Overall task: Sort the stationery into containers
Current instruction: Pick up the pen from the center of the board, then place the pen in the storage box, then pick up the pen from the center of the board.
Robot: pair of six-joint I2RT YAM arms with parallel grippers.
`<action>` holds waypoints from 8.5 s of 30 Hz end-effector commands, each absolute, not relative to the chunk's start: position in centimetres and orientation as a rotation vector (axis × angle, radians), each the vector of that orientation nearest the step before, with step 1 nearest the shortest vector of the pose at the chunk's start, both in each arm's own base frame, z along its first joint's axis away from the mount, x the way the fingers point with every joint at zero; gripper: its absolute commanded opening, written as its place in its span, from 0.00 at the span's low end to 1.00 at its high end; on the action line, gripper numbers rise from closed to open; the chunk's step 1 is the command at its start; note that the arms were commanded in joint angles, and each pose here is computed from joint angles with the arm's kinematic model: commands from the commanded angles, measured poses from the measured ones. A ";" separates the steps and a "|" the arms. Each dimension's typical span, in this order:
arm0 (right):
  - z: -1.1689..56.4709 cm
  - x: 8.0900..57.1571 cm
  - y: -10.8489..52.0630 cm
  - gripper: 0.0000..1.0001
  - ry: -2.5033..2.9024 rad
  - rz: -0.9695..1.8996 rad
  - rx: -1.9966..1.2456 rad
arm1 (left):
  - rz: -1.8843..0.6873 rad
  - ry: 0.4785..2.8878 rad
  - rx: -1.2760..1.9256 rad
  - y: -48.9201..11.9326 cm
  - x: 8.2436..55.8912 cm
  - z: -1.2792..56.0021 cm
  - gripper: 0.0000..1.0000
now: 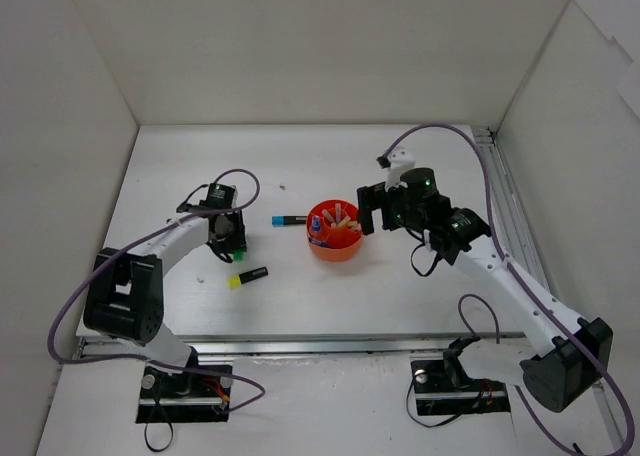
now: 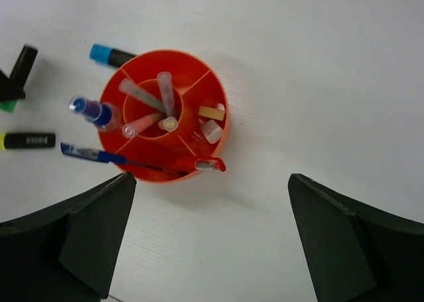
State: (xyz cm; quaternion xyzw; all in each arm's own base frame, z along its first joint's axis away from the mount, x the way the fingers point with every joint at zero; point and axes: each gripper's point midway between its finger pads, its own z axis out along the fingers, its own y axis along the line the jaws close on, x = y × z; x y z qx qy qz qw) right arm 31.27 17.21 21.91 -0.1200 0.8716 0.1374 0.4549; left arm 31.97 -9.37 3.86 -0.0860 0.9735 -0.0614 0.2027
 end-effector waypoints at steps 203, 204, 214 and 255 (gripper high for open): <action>17.0 38.2 25.6 0.26 1.661 0.731 -0.533 | -0.609 2.504 -0.148 -13.3 25.7 19.1 0.97; 17.1 38.0 25.6 0.27 1.658 0.727 -0.532 | -0.609 2.504 -0.148 -13.3 25.7 19.1 0.97; 18.7 37.1 24.6 0.32 1.619 0.700 -0.516 | -0.607 2.515 -0.148 -13.3 25.8 18.8 0.97; 24.6 32.4 15.5 0.98 1.682 0.476 -0.205 | -0.266 2.507 -1.549 -8.6 23.5 5.6 1.00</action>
